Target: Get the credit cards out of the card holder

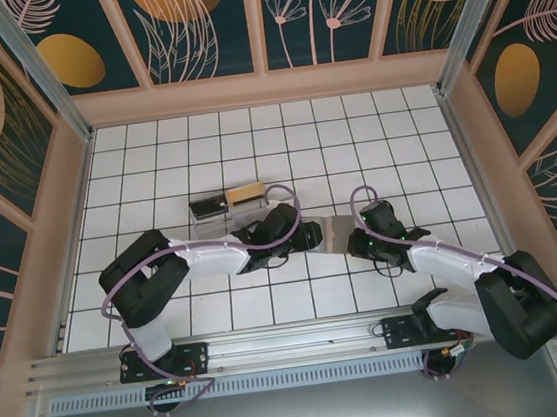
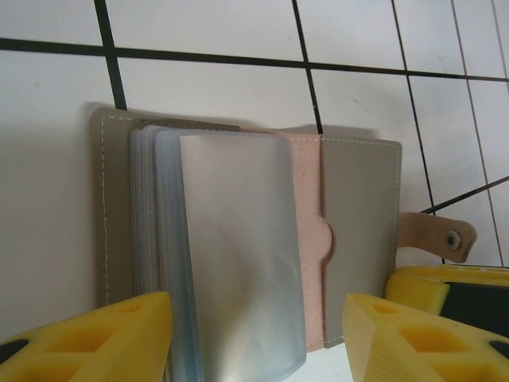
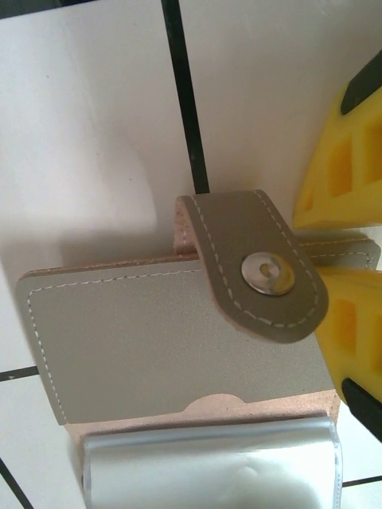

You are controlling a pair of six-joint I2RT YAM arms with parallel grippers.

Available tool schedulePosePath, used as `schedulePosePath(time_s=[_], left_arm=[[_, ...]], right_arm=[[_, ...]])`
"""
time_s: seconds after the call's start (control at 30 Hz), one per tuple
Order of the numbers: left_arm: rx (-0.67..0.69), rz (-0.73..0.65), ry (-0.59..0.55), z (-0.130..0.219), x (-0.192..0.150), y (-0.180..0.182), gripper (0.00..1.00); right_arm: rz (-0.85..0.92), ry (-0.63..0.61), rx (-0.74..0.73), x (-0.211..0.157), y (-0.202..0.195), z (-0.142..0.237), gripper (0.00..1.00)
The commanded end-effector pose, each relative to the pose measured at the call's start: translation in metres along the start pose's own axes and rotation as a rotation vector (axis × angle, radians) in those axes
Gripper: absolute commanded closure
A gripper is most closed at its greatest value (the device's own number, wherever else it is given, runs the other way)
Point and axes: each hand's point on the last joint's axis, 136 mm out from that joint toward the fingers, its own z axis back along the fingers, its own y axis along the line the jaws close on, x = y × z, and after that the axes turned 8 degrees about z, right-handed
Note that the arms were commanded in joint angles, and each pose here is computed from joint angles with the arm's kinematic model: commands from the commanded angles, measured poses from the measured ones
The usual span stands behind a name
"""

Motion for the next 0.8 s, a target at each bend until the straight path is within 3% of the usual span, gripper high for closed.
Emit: schedulePosePath(time_s=[0.0, 0.33, 0.77], left_arm=[[-0.005, 0.004, 0.012, -0.007, -0.001, -0.008, 0.41], [0.018, 0.021, 0.056, -0.019, -0.011, 0.0, 0.39], [-0.155, 0.03, 0.112, -0.018, -0.018, -0.033, 0.35]], right_arm=[[-0.011, -0.004, -0.026, 0.003, -0.005, 0.001, 0.78], [-0.006, -0.002, -0.018, 0.003, -0.003, 0.001, 0.78], [-0.005, 0.002, -0.013, 0.002, -0.002, 0.001, 0.79]])
